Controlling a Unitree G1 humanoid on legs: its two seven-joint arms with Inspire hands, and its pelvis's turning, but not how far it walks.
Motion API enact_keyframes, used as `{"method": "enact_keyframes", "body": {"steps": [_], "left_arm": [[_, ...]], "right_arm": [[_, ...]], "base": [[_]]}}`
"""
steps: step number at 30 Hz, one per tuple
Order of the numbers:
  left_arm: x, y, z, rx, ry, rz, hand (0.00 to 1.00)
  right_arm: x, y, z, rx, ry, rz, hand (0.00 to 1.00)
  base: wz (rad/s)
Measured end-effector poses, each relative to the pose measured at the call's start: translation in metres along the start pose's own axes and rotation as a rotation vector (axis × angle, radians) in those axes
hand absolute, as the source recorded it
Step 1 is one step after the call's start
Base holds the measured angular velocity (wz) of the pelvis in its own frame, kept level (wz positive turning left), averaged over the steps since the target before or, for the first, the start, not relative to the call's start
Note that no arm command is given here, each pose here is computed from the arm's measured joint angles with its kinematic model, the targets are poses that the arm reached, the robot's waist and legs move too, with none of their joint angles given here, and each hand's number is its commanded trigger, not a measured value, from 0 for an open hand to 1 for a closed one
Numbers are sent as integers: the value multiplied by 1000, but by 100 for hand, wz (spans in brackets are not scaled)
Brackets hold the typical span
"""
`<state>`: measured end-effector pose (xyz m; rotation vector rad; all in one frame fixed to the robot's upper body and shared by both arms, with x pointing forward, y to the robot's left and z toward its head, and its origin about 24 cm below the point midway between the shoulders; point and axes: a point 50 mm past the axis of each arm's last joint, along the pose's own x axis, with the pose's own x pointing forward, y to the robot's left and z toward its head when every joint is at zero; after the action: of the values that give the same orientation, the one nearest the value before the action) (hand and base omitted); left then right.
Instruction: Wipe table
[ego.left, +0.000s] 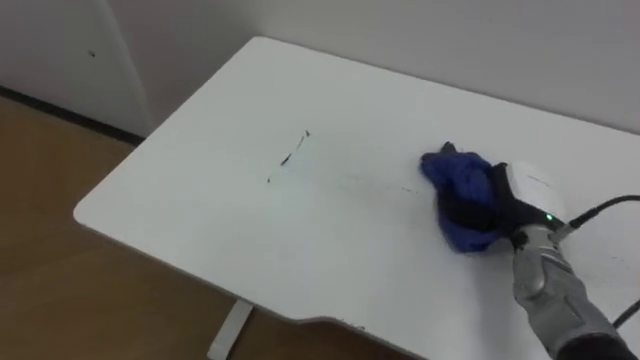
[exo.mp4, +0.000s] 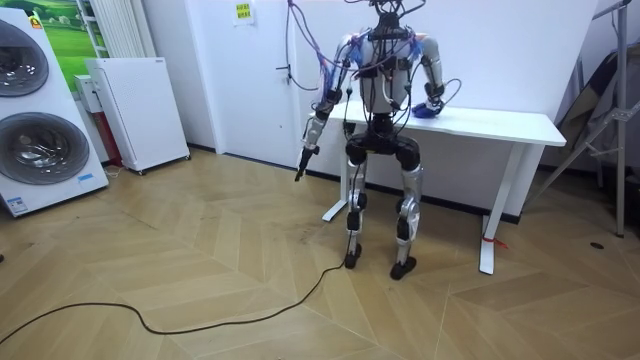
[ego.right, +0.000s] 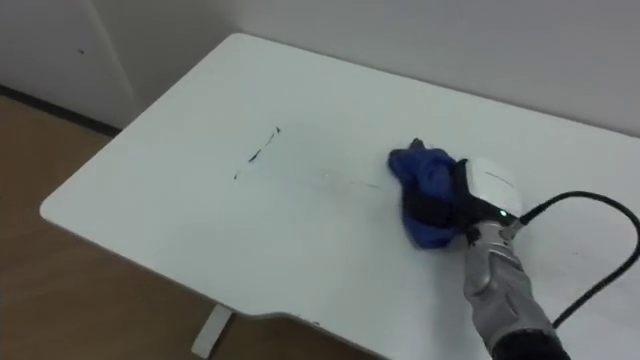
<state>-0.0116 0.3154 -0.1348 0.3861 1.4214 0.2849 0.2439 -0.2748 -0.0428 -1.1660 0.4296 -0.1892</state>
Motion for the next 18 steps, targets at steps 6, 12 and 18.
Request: {"method": "enact_keyframes", "body": {"steps": [6,12,18], "left_arm": [[0,13,24,-9,-93,56,0],[-2,-17,21,-41,-96,7,0],[-7,-33,-11,8,-15,-59,0]], "right_arm": [[-16,-1,-39,1,108,-12,100],[-11,-4,-27,-6,51,15,100],[-3,-14,-6,-49,-20,20,100]], "base": [[-1],[-20],[4]]}}
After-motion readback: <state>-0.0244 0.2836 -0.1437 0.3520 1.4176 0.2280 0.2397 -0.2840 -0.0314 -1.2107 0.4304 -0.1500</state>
